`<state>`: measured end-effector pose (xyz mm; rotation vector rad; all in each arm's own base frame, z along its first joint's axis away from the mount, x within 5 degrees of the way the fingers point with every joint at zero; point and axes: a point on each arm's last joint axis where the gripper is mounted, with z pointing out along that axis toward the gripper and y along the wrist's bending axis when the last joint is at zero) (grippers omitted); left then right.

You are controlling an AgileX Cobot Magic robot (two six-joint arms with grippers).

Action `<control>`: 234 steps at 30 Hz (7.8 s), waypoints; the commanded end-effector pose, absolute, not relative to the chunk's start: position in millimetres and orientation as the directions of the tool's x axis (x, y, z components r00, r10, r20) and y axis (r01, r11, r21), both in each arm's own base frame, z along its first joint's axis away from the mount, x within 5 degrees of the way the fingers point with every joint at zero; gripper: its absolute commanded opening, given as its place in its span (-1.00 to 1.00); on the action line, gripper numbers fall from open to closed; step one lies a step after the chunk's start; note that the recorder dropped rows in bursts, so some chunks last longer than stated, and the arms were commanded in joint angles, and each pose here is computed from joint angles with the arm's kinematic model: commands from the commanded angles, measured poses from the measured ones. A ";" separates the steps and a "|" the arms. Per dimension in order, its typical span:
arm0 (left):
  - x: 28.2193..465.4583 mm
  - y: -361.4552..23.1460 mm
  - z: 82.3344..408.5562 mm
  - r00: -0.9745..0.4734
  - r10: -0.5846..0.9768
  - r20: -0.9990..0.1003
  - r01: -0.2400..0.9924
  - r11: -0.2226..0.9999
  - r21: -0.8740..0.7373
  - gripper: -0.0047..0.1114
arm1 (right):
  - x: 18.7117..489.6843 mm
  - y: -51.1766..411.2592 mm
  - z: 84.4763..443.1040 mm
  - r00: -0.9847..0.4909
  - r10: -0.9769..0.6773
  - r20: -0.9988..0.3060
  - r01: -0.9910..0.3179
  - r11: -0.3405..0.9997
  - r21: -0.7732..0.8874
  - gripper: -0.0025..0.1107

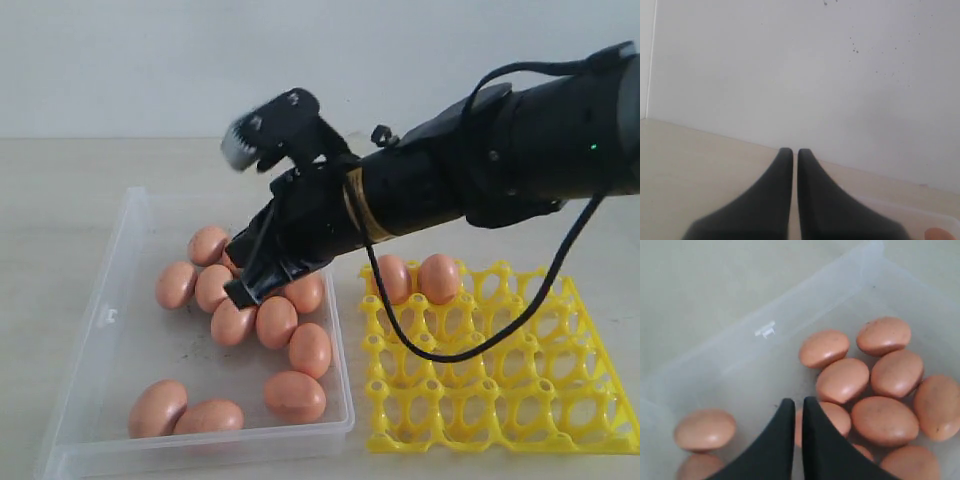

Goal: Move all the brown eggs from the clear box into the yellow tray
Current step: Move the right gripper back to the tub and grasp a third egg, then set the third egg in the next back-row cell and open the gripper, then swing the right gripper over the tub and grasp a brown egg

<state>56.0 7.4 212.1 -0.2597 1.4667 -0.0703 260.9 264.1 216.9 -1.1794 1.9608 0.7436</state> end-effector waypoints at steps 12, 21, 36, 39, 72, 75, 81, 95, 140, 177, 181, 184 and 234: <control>55.7 7.1 213.2 0.112 -0.200 -0.973 -0.107 0.971 -0.212 -0.85 | 275.6 298.6 214.3 -0.313 -0.816 -0.485 -0.668 0.552 -0.499 -0.96; 55.7 7.1 213.2 0.112 -0.200 -0.973 -0.107 0.971 -0.212 -0.85 | 301.5 309.4 219.3 -0.689 -0.639 -0.341 -0.698 0.712 0.077 -0.43; 55.7 7.1 213.2 0.112 -0.200 -0.973 -0.107 0.971 -0.212 -0.85 | 318.7 323.5 169.0 -0.802 -0.570 -0.177 -0.591 0.799 0.108 -0.10; 55.7 7.1 213.2 0.112 -0.200 -0.973 -0.107 0.971 -0.212 -0.85 | 321.3 325.8 165.0 -0.803 -0.561 -0.200 -0.587 0.802 0.111 -0.10; 55.7 7.1 213.2 0.112 -0.200 -0.973 -0.107 0.971 -0.212 -0.85 | 291.3 294.1 145.5 -0.324 -0.227 -0.918 -0.666 0.744 0.051 -0.96; 55.7 7.1 213.2 0.112 -0.200 -0.973 -0.107 0.971 -0.212 -0.85 | 264.0 261.7 147.0 -0.135 0.011 -0.991 -0.651 0.753 0.097 -0.96; 55.7 7.1 213.2 0.112 -0.200 -0.973 -0.107 0.971 -0.212 -0.85 | 229.9 209.4 134.1 -0.145 0.074 -0.987 -0.571 0.808 0.144 -0.96; 55.7 7.1 213.2 0.112 -0.200 -0.973 -0.107 0.971 -0.212 -0.85 | 245.0 56.6 137.6 -0.268 -0.036 -0.963 -0.750 0.634 0.185 -0.96; 55.7 7.1 213.2 0.112 -0.200 -0.973 -0.107 0.971 -0.212 -0.85 | 273.3 43.0 87.7 -0.354 -0.091 -0.931 -0.712 0.671 0.205 -0.96; 55.7 7.1 213.2 0.112 -0.200 -0.973 -0.107 0.971 -0.212 -0.85 | 273.6 37.9 78.0 -0.448 -0.131 -0.884 -0.654 0.722 0.225 0.07; 55.7 7.1 213.2 0.112 -0.200 -0.973 -0.107 0.971 -0.212 -0.85 | 273.6 37.9 79.0 -0.445 -0.133 -0.886 -0.656 0.721 0.221 0.07; 55.7 7.1 213.2 0.112 -0.200 -0.973 -0.107 0.971 -0.212 -0.85 | 274.6 38.2 82.6 -0.427 -0.120 -0.896 -0.658 0.721 0.218 0.07; 55.7 7.1 213.2 0.112 -0.200 -0.973 -0.107 0.971 -0.212 -0.85 | 232.1 250.5 162.9 0.722 -0.690 0.041 -0.482 -0.546 -0.685 -0.96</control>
